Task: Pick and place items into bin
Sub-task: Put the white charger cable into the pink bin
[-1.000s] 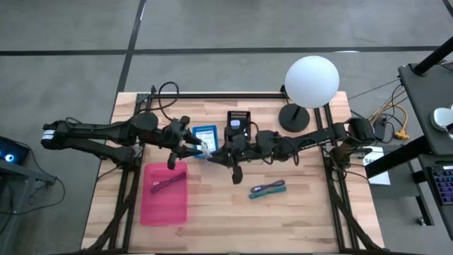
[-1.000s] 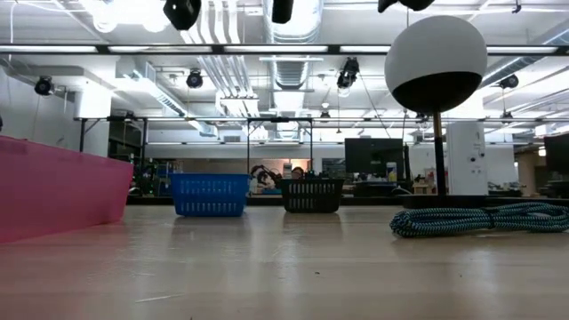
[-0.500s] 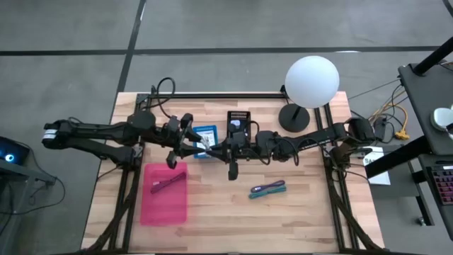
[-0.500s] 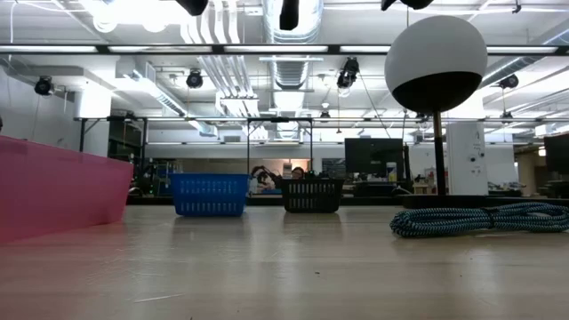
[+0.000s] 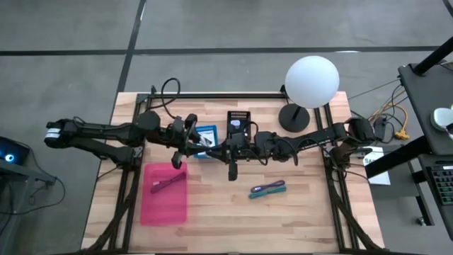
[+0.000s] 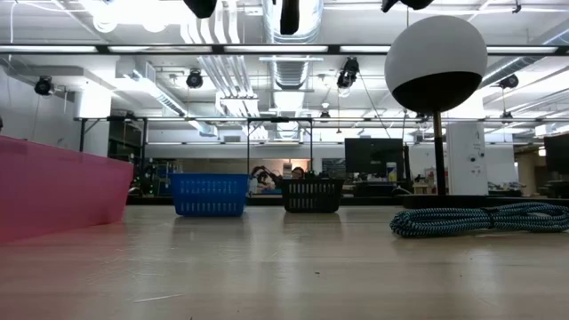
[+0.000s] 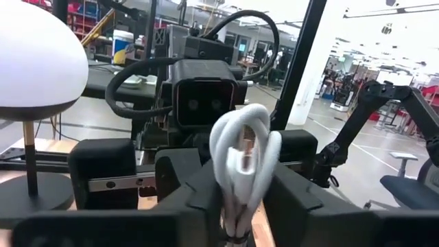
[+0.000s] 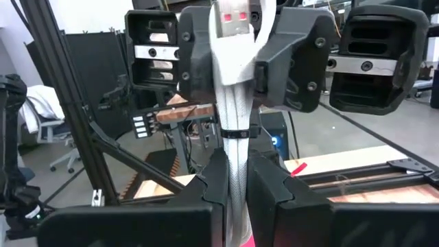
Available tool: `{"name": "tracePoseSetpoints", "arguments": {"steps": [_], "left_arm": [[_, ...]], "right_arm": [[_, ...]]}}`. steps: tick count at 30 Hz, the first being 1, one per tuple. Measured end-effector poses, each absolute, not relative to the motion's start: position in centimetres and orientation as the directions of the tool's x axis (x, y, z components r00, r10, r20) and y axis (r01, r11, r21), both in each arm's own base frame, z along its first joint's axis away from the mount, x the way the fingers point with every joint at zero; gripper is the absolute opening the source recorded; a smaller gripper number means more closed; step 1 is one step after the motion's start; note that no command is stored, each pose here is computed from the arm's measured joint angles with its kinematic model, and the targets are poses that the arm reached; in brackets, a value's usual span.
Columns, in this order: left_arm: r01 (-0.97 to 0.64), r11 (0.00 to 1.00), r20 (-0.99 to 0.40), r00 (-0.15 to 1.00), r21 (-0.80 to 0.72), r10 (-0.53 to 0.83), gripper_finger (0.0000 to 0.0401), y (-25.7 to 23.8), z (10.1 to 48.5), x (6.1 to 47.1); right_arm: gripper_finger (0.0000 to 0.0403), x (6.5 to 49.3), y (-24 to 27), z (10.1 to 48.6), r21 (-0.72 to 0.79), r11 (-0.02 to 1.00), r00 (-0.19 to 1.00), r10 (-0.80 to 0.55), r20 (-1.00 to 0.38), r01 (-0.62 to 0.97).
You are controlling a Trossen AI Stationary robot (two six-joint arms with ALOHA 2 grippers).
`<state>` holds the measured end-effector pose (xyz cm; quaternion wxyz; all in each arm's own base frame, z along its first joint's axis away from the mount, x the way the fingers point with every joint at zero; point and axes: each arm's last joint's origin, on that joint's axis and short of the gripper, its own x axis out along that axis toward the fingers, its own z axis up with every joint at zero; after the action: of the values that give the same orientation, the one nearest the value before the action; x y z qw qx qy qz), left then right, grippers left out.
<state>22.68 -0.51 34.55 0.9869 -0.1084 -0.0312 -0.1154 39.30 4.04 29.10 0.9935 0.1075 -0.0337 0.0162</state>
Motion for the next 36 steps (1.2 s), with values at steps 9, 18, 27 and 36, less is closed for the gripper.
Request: {"name": "tracePoseSetpoints", "arguments": {"steps": [9, 18, 27, 36], "left_arm": [[0.235, 0.944, 0.087, 0.971, -0.232, -0.221, 0.0016, -0.5, 34.6, 22.6], [0.212, 0.932, -0.006, 0.975, -0.295, -0.223, 0.0017, -0.5, 34.5, 21.3], [0.009, 0.879, -0.397, 0.89, -0.476, -0.225, 0.0017, -0.6, 31.1, 19.1], [-0.29, 0.831, -0.766, 0.6, -0.475, -0.229, 0.0017, -0.6, 27.2, 17.0]], "right_arm": [[0.0034, 39.3, 4.0, 29.1, 0.21, 0.977, 0.998, 0.026, 0.064, -0.039], [0.0123, 38.8, 4.0, 26.9, 0.2, 0.98, 0.978, 0.033, -0.208, 0.009], [0.0173, 37.2, 3.9, 24.9, 0.169, 0.983, 0.871, 0.023, -0.491, 0.069], [0.0178, 37.1, 3.8, 24.8, 0.163, 0.984, 0.859, 0.022, -0.511, 0.072]]}}
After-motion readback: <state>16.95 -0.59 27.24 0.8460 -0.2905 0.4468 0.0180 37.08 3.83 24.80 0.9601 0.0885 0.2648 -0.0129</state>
